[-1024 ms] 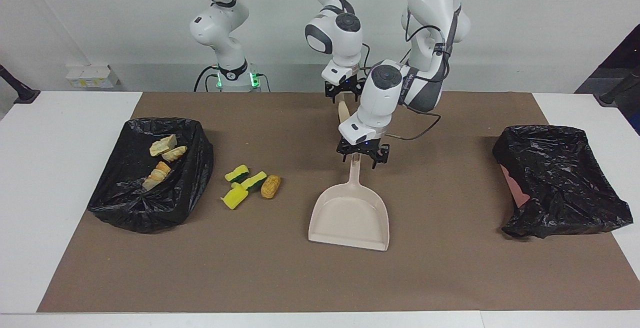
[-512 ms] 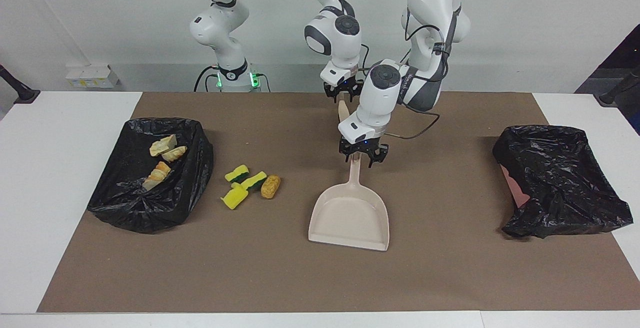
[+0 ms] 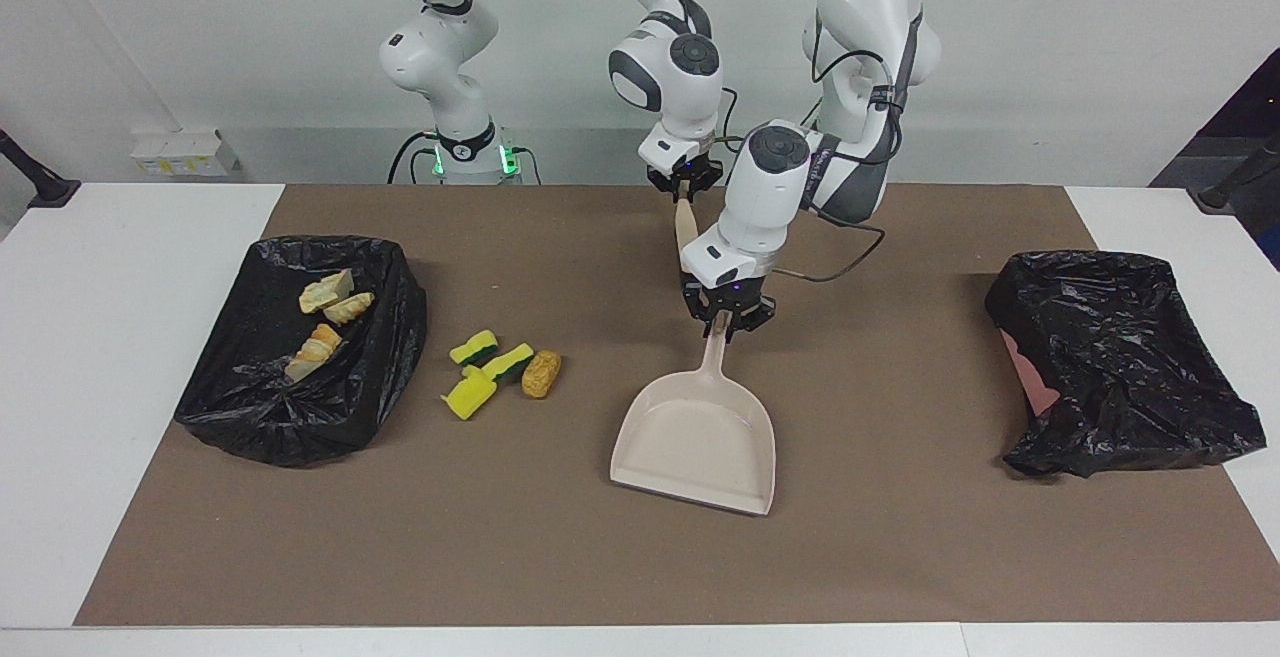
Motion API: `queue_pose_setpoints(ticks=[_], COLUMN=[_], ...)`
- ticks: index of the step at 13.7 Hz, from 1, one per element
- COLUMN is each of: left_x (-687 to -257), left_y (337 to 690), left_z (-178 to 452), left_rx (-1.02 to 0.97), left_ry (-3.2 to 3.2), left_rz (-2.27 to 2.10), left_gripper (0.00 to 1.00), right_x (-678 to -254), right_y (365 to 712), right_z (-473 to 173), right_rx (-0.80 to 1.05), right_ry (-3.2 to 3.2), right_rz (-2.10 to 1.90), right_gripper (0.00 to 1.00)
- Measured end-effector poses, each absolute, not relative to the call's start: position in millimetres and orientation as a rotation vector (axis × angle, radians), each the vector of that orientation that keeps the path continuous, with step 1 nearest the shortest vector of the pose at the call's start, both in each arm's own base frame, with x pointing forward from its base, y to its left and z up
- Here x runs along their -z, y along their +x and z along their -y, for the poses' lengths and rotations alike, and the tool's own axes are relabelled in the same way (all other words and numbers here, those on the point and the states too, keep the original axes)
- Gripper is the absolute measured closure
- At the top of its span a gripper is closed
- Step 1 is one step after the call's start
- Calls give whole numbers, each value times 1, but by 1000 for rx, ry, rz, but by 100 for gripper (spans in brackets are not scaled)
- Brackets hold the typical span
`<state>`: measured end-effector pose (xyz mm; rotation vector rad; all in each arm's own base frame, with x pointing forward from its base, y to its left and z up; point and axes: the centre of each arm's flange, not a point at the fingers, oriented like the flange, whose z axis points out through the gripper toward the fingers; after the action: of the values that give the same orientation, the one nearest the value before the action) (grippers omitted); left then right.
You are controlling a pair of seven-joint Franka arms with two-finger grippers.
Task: Sweep and dump trash in bin
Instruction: 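Move the dustpan toward the sponges while the right gripper brushes them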
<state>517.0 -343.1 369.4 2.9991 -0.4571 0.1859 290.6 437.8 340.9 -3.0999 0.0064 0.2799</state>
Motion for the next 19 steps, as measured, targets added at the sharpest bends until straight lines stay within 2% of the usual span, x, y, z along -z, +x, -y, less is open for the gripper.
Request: queue_pose_setpoints(ticks=[5, 9, 13, 19], left_x=[-389, -420, -426, -422], left_y=[527, 539, 541, 545], left_z=[329, 277, 235, 212], left_rx=[-234, -172, -19, 80], left_ry=[2988, 2962, 2795, 2511], left_rz=[571, 942, 1423, 1973], left_gripper=[68, 68, 68, 68], right_x=[-394, -423, -416, -394], right_y=[333, 378, 430, 489], right_z=[-381, -315, -252, -141], right_rx=[-351, -354, -334, -330], right_ry=[-3102, -3174, -3258, -3341], right_rz=[-123, -186, -169, -100], right_gripper=[75, 75, 75, 75])
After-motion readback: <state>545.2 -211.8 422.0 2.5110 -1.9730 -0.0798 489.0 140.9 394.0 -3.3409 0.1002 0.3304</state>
